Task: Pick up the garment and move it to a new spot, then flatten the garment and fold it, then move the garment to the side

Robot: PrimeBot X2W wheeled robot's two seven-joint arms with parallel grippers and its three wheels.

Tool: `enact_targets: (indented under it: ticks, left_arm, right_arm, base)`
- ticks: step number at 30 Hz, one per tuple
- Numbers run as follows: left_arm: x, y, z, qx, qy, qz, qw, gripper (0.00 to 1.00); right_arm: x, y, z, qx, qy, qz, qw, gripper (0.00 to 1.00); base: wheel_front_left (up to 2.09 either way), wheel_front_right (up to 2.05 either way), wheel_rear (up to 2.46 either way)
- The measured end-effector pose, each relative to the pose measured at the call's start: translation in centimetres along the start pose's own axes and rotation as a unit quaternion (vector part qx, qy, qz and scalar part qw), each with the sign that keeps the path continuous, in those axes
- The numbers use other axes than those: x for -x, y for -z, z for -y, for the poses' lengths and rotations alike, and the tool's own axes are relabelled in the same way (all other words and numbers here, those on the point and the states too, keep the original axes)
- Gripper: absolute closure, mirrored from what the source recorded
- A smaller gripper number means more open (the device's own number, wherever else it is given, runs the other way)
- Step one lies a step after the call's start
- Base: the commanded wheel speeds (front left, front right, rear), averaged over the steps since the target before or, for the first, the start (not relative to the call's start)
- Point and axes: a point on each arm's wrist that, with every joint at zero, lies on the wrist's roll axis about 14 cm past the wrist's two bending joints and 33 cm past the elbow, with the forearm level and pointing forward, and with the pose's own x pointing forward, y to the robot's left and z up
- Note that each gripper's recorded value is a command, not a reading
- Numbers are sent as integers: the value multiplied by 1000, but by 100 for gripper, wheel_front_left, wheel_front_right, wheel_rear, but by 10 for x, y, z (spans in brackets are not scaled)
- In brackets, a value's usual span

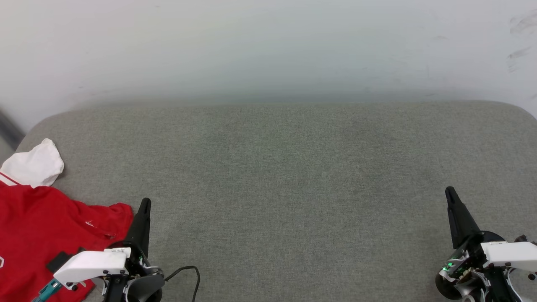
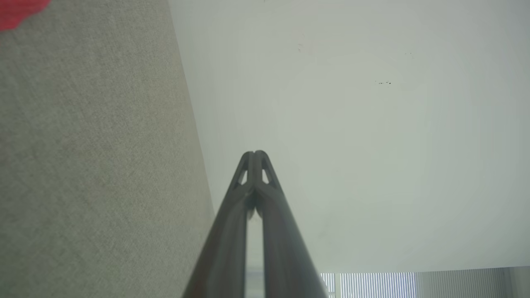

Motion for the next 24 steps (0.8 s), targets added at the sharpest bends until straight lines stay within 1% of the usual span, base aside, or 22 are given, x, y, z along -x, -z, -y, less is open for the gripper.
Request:
enact_targets:
  ticks: [24]
  left_arm:
    - [0,0,0,0,0,0,1000,100]
  right_arm:
    - [0,0,0,0,0,0,1000,100]
  base:
    - [0,0,0]
